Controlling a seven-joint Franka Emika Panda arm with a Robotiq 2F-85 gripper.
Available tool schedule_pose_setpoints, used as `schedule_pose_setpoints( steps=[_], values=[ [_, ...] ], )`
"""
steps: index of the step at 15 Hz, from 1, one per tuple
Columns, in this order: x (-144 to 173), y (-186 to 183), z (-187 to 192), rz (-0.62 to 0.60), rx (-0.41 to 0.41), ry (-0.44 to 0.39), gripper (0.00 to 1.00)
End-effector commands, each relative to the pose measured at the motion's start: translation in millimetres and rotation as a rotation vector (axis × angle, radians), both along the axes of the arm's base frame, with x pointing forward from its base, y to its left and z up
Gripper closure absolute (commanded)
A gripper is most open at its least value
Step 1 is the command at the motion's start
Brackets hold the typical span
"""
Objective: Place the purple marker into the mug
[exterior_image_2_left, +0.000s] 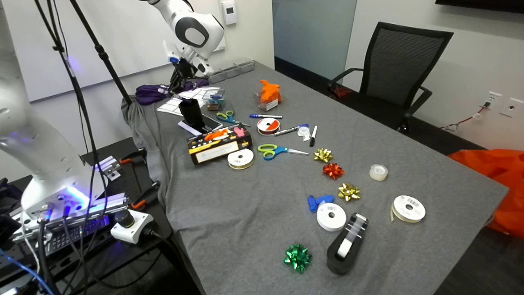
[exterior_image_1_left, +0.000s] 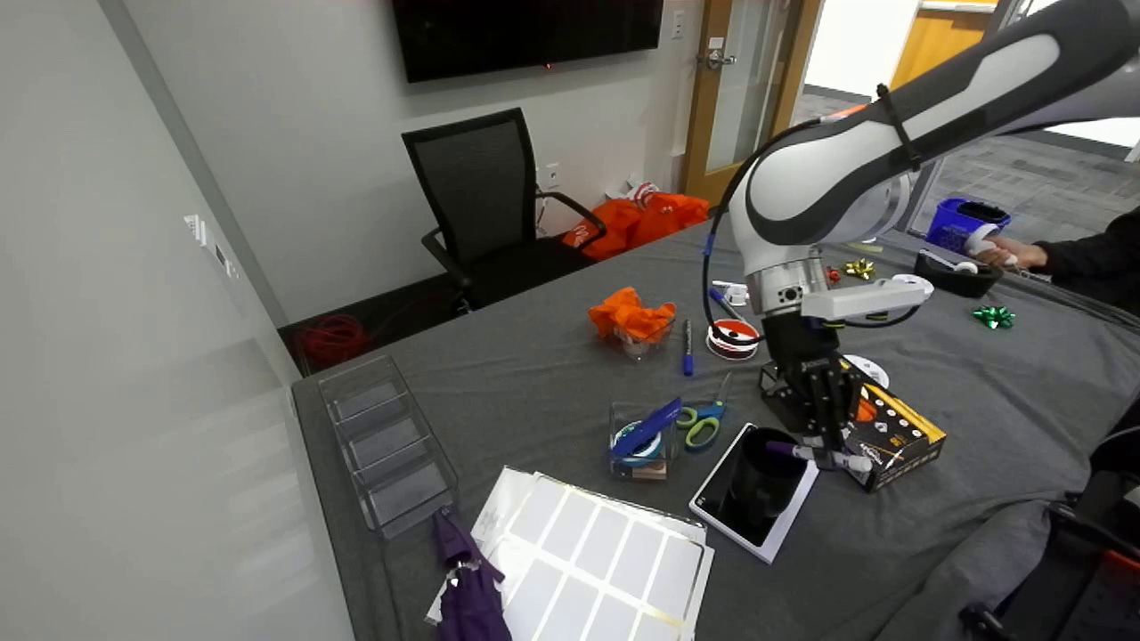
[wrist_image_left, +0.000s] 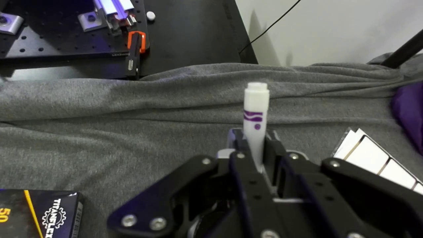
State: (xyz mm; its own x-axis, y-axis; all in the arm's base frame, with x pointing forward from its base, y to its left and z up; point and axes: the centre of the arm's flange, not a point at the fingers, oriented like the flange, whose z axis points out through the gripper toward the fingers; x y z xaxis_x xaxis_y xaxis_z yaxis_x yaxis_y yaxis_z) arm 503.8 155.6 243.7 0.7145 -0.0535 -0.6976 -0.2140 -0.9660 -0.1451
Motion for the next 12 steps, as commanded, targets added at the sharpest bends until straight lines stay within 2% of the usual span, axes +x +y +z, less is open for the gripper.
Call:
schedule_pose_setpoints(
  steps=[1, 4, 5, 6, 7, 12],
  values=[
    [19, -4, -20, -0.093, -0.043, 0.067, 0.96],
    [25, -6, -36, -0.15, -0.08, 0.105, 0.96],
    [26, -7, -39, -0.167, -0.084, 0.113, 0.73],
    [26, -7, -42, -0.177, -0.079, 0.118, 0.57],
    [25, -6, -42, -0.182, -0.079, 0.114, 0.53],
    [5, -2, -27, -0.114, -0.034, 0.037, 0.17]
  ],
)
